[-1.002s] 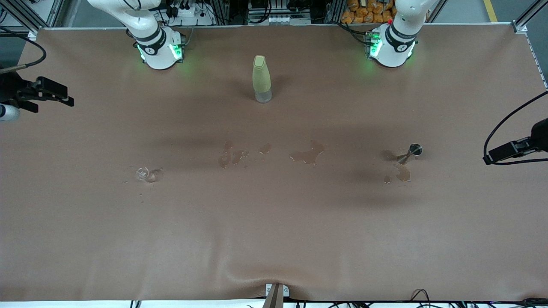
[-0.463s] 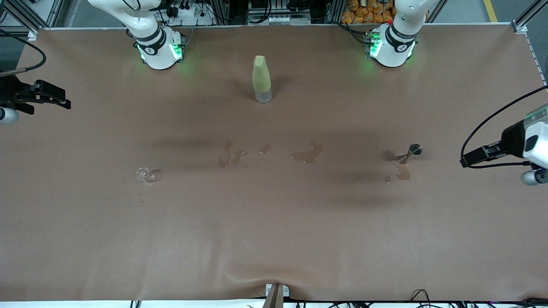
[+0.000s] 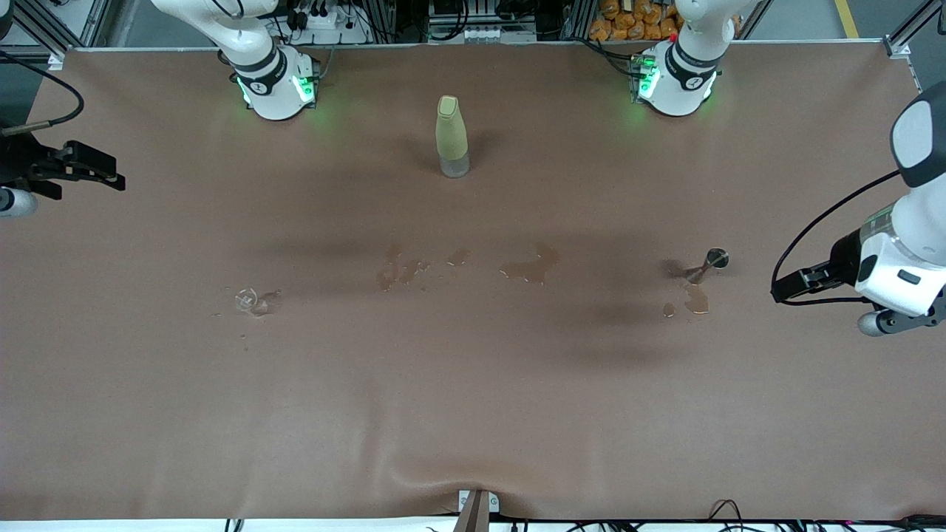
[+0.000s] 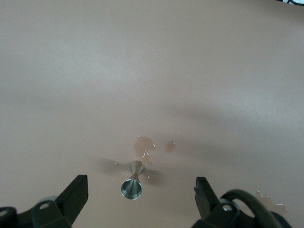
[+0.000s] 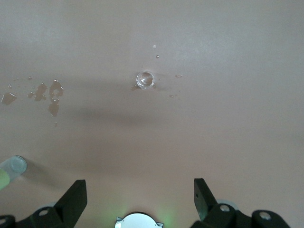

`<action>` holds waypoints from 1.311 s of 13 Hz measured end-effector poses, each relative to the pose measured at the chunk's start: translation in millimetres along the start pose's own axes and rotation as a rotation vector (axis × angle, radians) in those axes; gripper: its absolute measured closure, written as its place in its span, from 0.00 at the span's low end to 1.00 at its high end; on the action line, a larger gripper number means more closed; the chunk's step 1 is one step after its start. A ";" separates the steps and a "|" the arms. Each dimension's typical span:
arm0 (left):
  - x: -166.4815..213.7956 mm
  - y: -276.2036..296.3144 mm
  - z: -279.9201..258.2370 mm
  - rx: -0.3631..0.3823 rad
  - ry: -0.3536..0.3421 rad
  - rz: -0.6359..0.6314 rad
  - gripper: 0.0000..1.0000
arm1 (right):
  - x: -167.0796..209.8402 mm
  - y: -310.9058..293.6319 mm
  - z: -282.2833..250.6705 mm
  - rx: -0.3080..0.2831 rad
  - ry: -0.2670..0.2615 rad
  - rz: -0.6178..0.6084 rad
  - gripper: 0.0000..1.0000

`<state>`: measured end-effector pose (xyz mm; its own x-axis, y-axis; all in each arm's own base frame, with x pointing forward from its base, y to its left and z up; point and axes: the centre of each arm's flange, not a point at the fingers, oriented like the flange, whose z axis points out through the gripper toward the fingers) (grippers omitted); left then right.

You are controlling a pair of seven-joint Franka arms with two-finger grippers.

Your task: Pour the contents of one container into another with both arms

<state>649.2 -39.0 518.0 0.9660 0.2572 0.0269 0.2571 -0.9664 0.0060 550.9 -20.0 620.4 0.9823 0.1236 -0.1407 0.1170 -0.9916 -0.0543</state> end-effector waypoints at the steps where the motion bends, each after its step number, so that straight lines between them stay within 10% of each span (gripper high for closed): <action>1: 0.4 0.9 -2.1 -0.007 0.003 -0.011 0.00 | 0.3 0.4 0.5 0.000 -0.001 0.001 0.00; 17: -15.3 -15.8 -43.7 -0.073 0.068 0.116 0.00 | 14.2 7.2 -4.7 -0.018 0.097 0.010 0.00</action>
<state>629.1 -27.7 561.2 0.9844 0.1454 0.0992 0.1386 -0.9878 0.0716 566.4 -25.6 622.6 0.9929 0.1099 -0.0449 0.1084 -0.9935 -0.0357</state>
